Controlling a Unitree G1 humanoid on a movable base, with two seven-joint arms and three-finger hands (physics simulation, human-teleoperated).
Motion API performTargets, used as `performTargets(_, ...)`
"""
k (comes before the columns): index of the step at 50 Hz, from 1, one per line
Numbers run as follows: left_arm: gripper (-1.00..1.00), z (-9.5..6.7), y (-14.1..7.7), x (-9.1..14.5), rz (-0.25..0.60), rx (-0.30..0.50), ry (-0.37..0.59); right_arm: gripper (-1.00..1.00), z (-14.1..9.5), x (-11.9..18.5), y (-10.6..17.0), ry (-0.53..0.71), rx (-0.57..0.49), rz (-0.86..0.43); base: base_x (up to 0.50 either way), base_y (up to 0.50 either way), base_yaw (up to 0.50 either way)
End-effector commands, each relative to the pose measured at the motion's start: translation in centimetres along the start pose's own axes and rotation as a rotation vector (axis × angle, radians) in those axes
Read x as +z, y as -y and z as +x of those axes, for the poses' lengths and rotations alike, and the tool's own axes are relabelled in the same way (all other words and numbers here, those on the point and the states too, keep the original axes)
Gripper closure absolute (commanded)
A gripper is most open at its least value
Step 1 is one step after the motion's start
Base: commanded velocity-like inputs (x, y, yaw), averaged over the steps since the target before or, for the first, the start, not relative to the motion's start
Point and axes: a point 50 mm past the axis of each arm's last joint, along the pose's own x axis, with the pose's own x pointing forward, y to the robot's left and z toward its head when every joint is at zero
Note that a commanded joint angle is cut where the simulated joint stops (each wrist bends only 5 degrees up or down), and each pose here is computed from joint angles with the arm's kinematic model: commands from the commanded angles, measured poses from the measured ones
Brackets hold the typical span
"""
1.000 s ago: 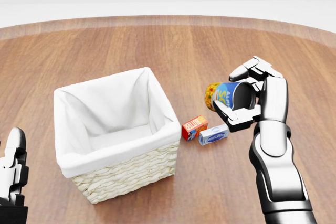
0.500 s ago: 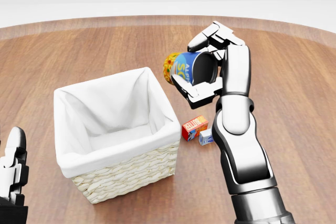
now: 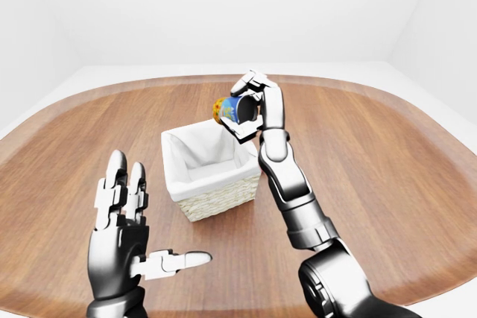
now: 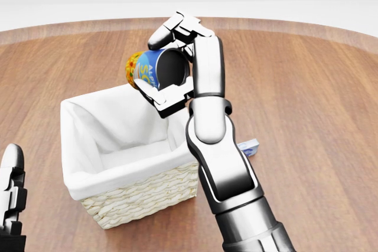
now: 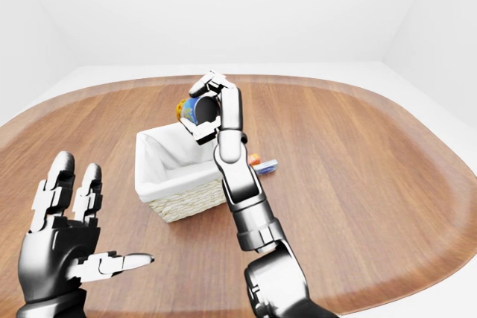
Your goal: Pick up the alphabet soup and put it in the basket.
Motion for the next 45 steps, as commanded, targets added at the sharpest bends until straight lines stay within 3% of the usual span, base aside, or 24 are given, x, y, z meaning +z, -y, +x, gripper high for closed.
performTargets(1,-1.0,-0.1,-0.1,0.2,-0.004,0.0,0.005,1.0,0.4,0.5,-2.6,-0.005,0.032,-0.021,0.0,0.0,0.0)
performTargets(16,-1.0,-0.3,-0.2,0.5,-0.012,-0.006,0.013,1.0,0.2,-1.8,-6.3,-0.121,0.085,-0.156,0.0,0.0,0.0)
performTargets(30,-1.0,-0.4,-0.4,0.6,-0.018,-0.005,0.013,1.0,0.9,-3.0,-6.9,-0.211,0.082,-0.212,0.0,0.0,0.0)
performTargets(34,-1.0,-0.5,-0.5,0.7,-0.021,-0.004,0.015,1.0,0.1,-4.3,-7.7,-0.25,0.087,-0.292,0.0,0.0,0.0)
performTargets(45,-1.0,-0.6,-0.5,1.0,-0.023,-0.002,0.026,1.0,-0.3,-5.4,-7.8,-0.287,0.105,-0.355,0.0,0.0,0.0)
